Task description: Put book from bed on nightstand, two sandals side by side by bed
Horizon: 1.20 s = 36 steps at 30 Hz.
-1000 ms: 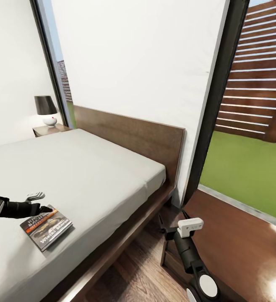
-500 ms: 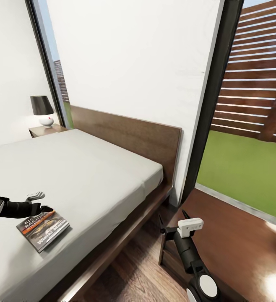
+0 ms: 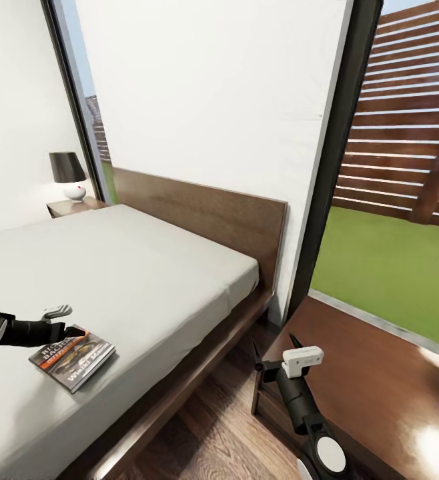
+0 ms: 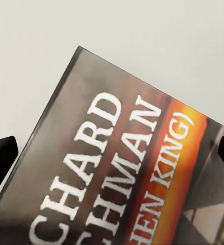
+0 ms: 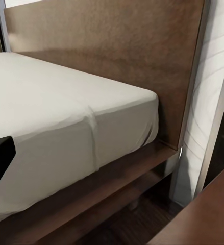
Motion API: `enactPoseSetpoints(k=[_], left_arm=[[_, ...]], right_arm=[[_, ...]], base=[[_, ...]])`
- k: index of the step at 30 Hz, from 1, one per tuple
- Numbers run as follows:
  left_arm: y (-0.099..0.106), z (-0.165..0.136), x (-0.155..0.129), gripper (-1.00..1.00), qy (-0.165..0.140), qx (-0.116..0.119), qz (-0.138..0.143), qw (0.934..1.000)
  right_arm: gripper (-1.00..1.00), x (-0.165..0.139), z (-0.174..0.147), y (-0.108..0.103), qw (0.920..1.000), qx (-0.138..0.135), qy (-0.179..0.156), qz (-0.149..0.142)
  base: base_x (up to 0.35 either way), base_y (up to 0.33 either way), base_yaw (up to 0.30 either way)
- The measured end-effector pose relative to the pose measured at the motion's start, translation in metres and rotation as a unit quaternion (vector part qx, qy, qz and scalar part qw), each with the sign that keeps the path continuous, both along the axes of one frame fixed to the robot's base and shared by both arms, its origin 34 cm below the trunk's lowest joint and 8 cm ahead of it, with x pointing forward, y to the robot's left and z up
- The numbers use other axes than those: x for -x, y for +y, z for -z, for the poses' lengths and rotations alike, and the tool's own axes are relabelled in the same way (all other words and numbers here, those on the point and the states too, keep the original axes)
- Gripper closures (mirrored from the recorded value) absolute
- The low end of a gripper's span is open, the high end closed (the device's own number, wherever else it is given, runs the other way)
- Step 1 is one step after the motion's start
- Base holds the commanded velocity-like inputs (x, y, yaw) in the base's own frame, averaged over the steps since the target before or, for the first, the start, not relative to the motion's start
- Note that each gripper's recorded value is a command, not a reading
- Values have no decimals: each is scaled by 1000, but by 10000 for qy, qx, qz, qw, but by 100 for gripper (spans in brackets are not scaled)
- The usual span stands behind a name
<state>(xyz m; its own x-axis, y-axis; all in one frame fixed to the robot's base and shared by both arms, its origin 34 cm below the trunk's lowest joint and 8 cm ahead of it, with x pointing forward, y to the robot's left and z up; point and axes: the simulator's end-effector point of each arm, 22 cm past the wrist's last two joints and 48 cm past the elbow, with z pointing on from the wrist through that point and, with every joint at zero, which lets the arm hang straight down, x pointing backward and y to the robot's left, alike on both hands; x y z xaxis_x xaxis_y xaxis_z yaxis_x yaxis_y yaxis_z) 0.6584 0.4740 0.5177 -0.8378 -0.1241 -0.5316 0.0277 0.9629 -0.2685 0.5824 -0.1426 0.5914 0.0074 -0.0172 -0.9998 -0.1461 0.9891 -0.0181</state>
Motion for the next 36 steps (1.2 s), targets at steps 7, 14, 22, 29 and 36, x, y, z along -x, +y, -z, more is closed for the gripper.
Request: enactPoseSetpoints(k=[7,14,22,29,36], left_arm=[[0,0,0,-100,5,-13,4,10000],[0,0,0,-100,5,-15,5,10000],[0,0,0,-100,6,-2,3,10000],[0,0,0,-100,4,-9,8,10000],[0,0,0,-100,4,-13,8,10000]], right_arm=[[-100,0,0,0,10000,0,0,0],[-100,0,0,0,10000,0,0,-4],[-100,0,0,1,10000,-1,1,-7],[-100,0,0,1,10000,-2,2,-8],[-100,0,0,1,10000,-1,3,-8]], base=[[-7,0,0],[-2,0,0],[-40,0,0],[-23,0,0],[-6,0,0]])
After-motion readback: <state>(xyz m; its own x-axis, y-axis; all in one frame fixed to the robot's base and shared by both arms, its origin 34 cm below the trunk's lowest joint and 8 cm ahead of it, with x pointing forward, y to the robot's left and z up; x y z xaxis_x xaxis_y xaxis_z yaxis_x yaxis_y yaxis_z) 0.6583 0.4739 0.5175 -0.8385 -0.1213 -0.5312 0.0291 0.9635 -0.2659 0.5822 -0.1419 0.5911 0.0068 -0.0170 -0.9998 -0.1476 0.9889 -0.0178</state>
